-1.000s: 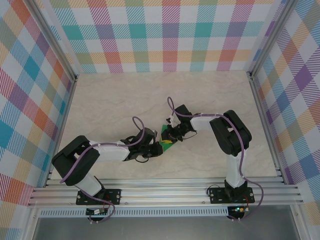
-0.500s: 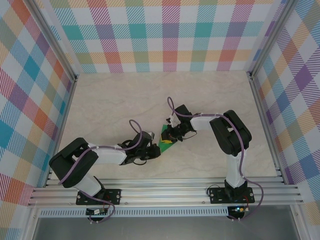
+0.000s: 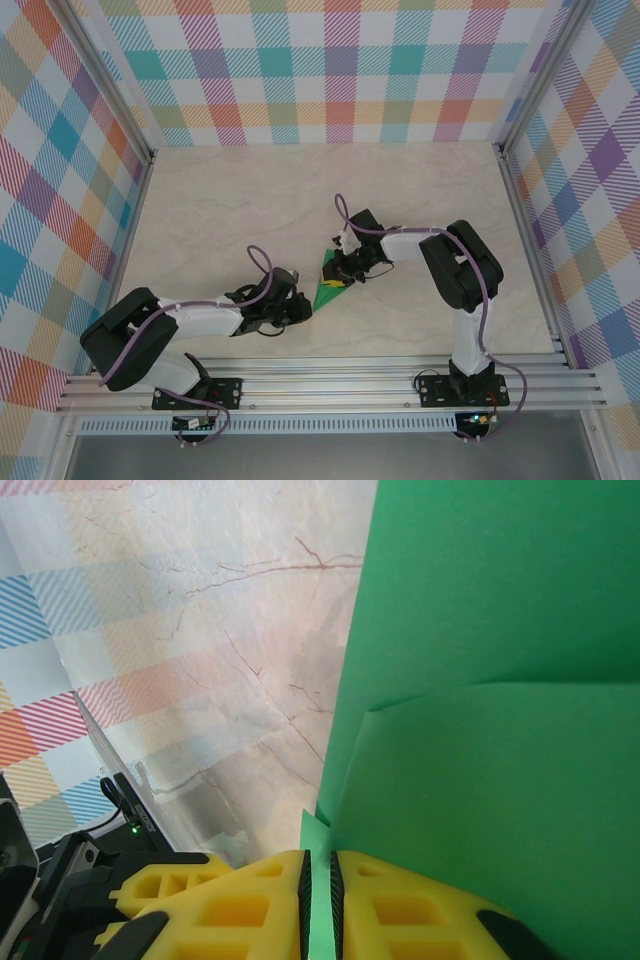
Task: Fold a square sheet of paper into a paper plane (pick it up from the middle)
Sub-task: Fourth fold the wing at the center of the table.
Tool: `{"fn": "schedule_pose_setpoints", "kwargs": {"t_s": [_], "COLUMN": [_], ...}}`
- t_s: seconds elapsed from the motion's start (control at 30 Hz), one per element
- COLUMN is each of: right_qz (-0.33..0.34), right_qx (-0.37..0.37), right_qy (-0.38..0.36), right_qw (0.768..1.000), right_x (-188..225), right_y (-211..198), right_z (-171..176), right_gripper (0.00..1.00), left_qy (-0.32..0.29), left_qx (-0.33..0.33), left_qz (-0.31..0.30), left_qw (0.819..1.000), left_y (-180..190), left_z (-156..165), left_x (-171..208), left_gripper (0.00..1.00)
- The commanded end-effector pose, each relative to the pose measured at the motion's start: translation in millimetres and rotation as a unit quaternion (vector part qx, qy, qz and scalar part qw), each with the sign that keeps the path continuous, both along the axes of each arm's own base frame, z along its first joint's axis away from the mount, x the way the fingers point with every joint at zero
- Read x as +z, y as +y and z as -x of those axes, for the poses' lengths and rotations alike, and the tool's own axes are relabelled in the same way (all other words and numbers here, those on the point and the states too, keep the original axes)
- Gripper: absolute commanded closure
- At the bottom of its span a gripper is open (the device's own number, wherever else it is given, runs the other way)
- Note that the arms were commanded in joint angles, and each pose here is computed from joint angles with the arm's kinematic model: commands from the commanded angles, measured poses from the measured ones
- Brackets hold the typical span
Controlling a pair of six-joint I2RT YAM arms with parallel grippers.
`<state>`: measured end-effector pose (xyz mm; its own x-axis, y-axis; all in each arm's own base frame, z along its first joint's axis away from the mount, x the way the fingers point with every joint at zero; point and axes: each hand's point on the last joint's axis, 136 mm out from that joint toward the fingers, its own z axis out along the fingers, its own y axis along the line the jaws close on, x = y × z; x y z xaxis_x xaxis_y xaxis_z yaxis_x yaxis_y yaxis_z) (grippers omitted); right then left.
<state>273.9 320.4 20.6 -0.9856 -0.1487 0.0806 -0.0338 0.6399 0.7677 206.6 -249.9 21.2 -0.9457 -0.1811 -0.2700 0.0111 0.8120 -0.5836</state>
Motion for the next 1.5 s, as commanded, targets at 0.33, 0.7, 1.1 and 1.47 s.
{"fn": "schedule_pose_setpoints", "kwargs": {"t_s": [0.33, 0.7, 1.1, 1.47], "right_qz": [0.056, 0.056, 0.021, -0.01], "right_qx": [-0.013, -0.012, -0.034, -0.045], "right_qy": [0.009, 0.009, -0.065, -0.06], "right_qw": [0.998, 0.998, 0.997, 0.997], "right_x": [-35, -34, 34, 39], "right_y": [-16, -15, -15, -19], "right_z": [0, 0, -35, -20], "right_gripper": [0.83, 0.83, 0.81, 0.81], "left_qy": [-0.054, -0.013, 0.051, 0.049], "left_qx": [-0.035, -0.014, 0.039, 0.034], "left_qz": [0.041, -0.045, -0.086, -0.084], "left_qw": [0.997, 0.999, 0.994, 0.995], "left_y": [-39, -22, 22, 20], "left_z": [-32, -36, -1, -1], "left_x": [43, -20, -70, -67], "left_gripper": [0.87, 0.91, 0.99, 0.99]}}
